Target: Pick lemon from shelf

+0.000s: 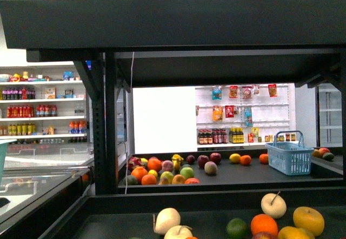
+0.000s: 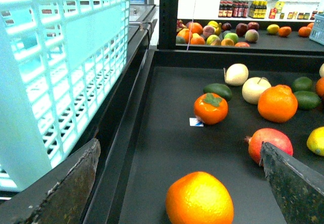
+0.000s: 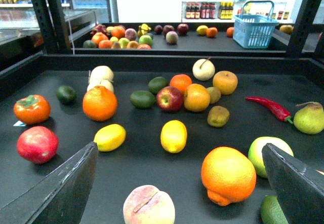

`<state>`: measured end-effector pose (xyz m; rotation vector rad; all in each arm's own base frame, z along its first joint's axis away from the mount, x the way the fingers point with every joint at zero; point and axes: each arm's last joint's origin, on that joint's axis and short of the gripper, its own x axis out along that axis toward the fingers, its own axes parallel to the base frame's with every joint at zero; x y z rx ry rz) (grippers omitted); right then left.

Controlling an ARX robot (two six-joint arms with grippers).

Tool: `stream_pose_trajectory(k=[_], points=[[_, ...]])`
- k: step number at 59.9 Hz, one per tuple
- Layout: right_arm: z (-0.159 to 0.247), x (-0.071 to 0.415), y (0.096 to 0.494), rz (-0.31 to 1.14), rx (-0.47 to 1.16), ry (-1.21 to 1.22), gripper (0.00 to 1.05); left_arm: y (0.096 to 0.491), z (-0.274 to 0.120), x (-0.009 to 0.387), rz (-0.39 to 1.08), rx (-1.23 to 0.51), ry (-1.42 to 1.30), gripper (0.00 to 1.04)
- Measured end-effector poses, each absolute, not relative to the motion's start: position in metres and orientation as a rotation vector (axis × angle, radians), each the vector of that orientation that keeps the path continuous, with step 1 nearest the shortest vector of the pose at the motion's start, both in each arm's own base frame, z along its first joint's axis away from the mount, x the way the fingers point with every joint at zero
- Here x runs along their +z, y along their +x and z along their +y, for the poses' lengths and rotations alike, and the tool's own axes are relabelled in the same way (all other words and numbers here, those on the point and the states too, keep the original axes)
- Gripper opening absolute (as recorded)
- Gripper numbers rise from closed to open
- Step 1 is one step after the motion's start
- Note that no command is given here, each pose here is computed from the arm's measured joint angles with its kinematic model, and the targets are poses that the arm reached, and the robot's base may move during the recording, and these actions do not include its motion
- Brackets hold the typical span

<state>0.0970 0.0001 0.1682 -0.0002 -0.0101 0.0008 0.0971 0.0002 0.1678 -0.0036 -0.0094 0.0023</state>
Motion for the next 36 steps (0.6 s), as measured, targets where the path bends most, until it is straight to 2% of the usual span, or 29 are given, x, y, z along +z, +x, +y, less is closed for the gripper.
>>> stream_pose_trajectory(k=[36], points=[[0.0001,0.1682,0.097,-0.01,0.001,0.0,0.97,0.0971,0.0002,0.1678,-0.009,0.003,-0.004,0.97]])
